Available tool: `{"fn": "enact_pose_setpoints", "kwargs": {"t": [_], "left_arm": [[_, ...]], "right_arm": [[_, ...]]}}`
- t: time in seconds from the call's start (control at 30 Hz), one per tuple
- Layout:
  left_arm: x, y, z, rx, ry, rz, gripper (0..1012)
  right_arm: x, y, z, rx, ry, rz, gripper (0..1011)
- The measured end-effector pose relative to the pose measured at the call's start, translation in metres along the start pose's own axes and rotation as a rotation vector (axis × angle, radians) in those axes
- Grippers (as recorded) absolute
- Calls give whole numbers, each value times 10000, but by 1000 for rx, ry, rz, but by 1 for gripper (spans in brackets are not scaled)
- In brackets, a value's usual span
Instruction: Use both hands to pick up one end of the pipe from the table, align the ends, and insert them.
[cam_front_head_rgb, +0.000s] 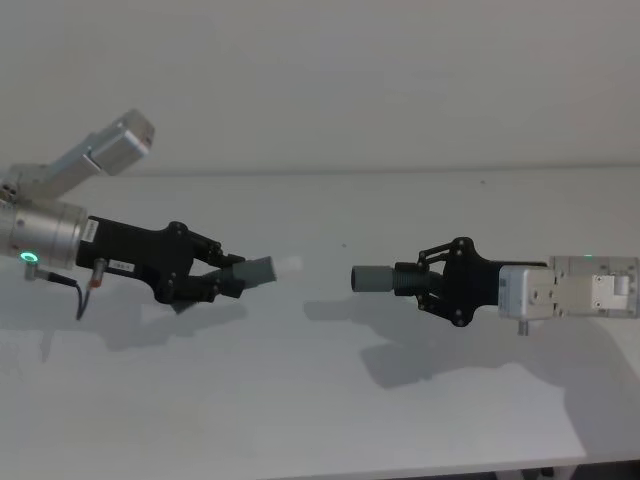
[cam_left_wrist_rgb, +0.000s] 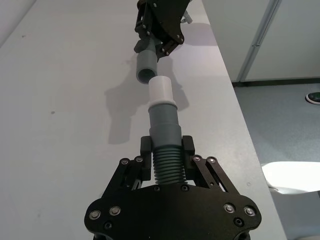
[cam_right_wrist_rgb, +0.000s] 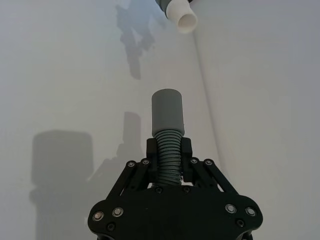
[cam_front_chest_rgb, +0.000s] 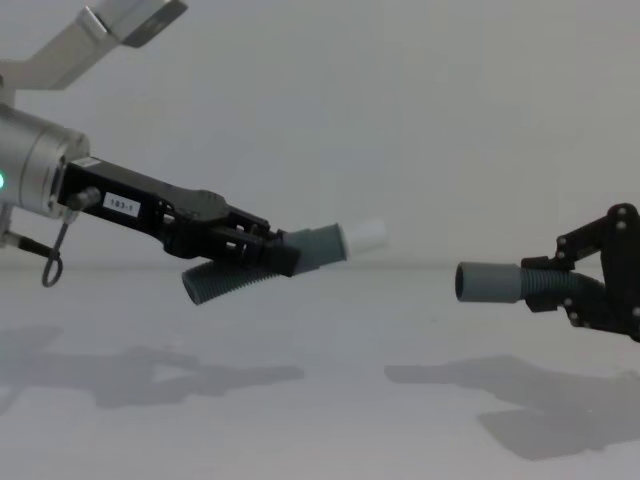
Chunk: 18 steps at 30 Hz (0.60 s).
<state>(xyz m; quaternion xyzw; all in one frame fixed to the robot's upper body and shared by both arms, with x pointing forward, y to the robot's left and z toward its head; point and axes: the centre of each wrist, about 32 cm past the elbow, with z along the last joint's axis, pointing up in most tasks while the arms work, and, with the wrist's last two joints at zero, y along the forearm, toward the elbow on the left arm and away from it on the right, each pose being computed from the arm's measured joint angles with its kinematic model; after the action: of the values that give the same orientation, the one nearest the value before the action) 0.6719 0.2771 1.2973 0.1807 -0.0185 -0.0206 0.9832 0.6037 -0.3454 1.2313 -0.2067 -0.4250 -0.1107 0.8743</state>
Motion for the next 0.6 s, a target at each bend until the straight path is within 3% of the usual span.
{"fn": "enact_pose_setpoints", "kwargs": {"t": [0.33,0.6], "left_arm": [[54,-123,-35,-6,7,-4,325],[142,-199,-17,5,8,-24,325]], "right_arm": [[0,0,0,0,0,0,237],[0,0,0,0,0,0,237]]}}
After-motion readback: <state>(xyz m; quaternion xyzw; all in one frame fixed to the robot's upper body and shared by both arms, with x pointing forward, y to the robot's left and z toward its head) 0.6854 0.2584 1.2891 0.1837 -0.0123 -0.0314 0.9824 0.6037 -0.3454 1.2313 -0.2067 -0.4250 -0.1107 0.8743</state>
